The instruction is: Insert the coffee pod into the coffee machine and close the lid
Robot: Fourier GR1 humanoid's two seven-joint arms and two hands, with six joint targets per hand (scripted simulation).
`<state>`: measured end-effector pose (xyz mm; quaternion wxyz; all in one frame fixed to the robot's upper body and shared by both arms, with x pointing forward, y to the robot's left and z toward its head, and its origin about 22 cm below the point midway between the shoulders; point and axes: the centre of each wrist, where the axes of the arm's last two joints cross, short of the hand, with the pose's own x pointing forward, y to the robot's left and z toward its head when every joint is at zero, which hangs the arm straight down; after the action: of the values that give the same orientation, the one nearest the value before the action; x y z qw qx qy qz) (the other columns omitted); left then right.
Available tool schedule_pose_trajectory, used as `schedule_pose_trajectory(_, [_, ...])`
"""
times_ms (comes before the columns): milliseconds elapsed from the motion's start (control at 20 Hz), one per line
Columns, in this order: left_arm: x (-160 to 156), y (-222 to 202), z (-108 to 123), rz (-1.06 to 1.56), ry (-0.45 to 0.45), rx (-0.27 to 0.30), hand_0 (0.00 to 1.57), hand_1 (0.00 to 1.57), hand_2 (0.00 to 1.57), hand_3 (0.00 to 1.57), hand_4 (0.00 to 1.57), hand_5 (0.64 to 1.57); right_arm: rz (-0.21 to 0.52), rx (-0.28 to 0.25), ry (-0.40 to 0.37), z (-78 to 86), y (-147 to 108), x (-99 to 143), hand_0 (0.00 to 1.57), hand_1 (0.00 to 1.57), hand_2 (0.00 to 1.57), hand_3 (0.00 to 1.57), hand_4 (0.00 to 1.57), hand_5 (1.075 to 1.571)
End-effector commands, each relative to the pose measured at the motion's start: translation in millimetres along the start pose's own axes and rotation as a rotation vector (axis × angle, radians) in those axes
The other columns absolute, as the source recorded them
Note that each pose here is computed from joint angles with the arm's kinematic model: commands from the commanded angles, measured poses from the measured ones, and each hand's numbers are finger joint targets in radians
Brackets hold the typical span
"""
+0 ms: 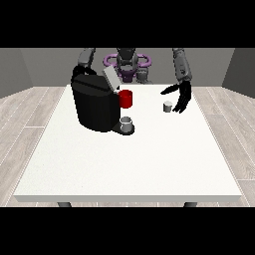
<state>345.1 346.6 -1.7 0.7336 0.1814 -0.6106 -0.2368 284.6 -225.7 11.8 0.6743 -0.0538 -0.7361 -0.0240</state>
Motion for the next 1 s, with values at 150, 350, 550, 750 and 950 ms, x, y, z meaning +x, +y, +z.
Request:
schedule_pose_trajectory(150, [-12, 1, 0, -0.167, 0.048, 0.009, 0.58, 0.58, 0.72, 0.47, 0.00, 1.571, 0.040, -0.003, -0.006, -5.8, -5, 4, 0.00, 0.00, 0.00, 0.00, 0.36, 1.571])
schedule_pose_trajectory(350, [-17, 1, -2, -0.241, 0.028, 0.000, 0.55, 0.55, 0.70, 0.45, 0.00, 1.571, 0.008, 0.022, -0.009, -16.4, 8, 27, 0.00, 0.00, 0.00, 0.00, 0.39, 1.571])
schedule_pose_trajectory(550, [2, 7, -16, -0.254, 0.005, 0.031, 0.70, 0.70, 0.83, 0.59, 0.00, 1.571, 0.015, 0.035, 0.020, -10.6, 24, 16, 0.00, 0.00, 0.00, 0.00, 0.45, 1.571])
schedule_pose_trajectory(750, [4, -16, -17, -0.287, -0.066, 0.081, 0.77, 0.77, 0.92, 0.69, 0.35, 1.571, 0.015, -0.008, 0.016, -8.9, -1, -14, 0.00, 0.00, 0.00, 0.00, 0.52, 1.571])
schedule_pose_trajectory(950, [-15, -4, -9, -0.359, -0.088, 0.112, 0.92, 0.92, 1.04, 0.83, 0.36, 1.571, -0.008, -0.017, -0.022, -8.4, 12, -3, 0.00, 0.00, 0.00, 0.00, 0.52, 1.571])
